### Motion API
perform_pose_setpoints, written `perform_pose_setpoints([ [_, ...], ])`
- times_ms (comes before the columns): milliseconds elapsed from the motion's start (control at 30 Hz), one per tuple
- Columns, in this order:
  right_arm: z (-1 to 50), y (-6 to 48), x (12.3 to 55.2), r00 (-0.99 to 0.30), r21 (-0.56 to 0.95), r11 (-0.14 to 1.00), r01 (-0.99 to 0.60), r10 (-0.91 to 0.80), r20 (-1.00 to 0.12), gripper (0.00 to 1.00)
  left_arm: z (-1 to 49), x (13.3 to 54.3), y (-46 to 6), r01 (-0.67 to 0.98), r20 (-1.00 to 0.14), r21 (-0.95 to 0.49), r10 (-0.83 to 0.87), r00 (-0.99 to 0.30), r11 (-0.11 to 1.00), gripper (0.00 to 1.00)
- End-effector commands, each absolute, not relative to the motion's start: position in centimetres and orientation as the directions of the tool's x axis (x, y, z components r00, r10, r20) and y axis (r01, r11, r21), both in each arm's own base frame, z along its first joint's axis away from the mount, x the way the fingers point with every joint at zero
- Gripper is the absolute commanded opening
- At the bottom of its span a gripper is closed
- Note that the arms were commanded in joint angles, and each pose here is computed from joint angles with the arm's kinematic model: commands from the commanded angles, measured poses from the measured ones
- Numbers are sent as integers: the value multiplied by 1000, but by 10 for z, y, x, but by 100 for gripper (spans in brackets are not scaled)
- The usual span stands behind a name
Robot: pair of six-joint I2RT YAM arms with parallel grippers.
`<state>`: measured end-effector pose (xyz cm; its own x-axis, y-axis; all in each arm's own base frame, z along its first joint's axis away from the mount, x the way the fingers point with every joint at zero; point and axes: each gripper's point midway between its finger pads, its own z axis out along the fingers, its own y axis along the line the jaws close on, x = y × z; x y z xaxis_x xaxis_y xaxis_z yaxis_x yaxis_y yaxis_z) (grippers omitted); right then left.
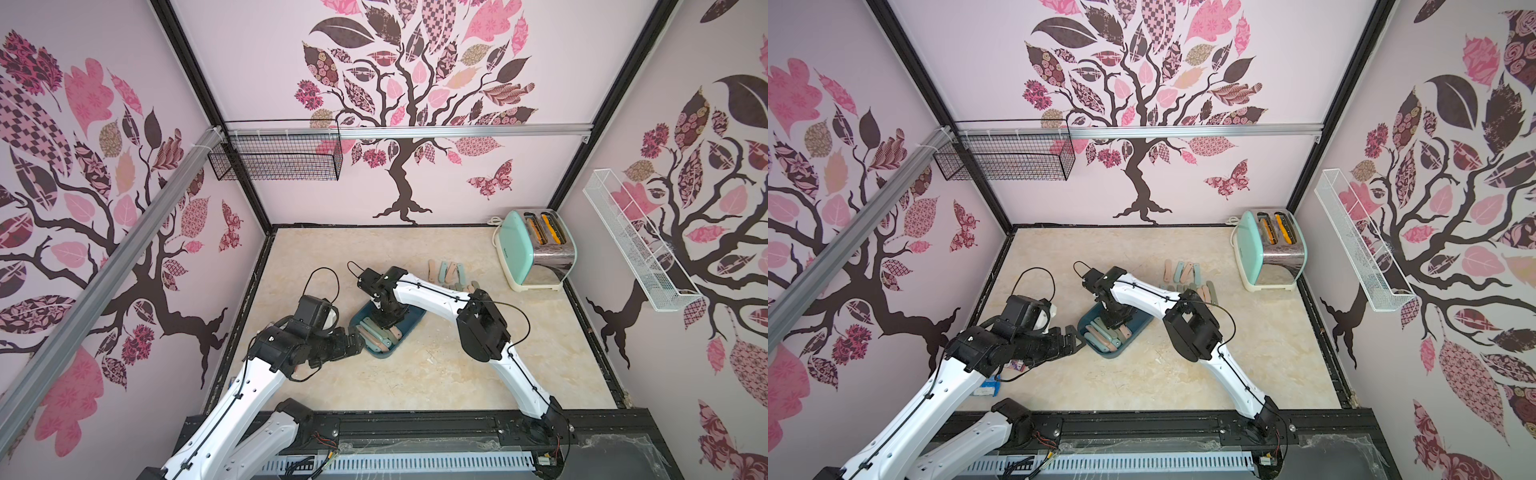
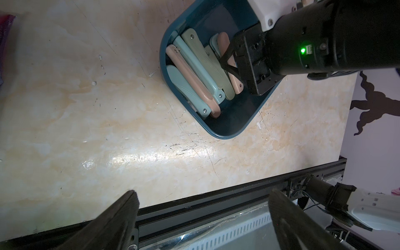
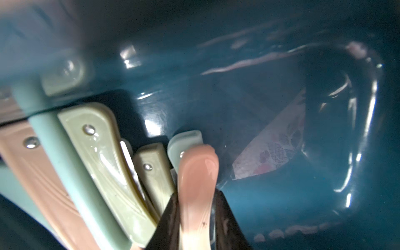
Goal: Take the fruit knife out of the storage box
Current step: Pick up the fruit knife from the storage box.
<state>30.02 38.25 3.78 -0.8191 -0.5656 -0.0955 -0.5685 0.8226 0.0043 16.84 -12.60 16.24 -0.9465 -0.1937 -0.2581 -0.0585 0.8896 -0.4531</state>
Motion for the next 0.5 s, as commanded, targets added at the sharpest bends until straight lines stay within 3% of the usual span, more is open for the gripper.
perform_pose_setpoints([
  [0,63,382,307,-815,-15,825,-565,-561,-149,13,167,176,-131,-26,-285,-467,-178,-942,884,98],
  [467,127,362,336,-861,43,884,-465,-440,-254,14,175,211,-158,28,-294,-508,-142,-945,861,98],
])
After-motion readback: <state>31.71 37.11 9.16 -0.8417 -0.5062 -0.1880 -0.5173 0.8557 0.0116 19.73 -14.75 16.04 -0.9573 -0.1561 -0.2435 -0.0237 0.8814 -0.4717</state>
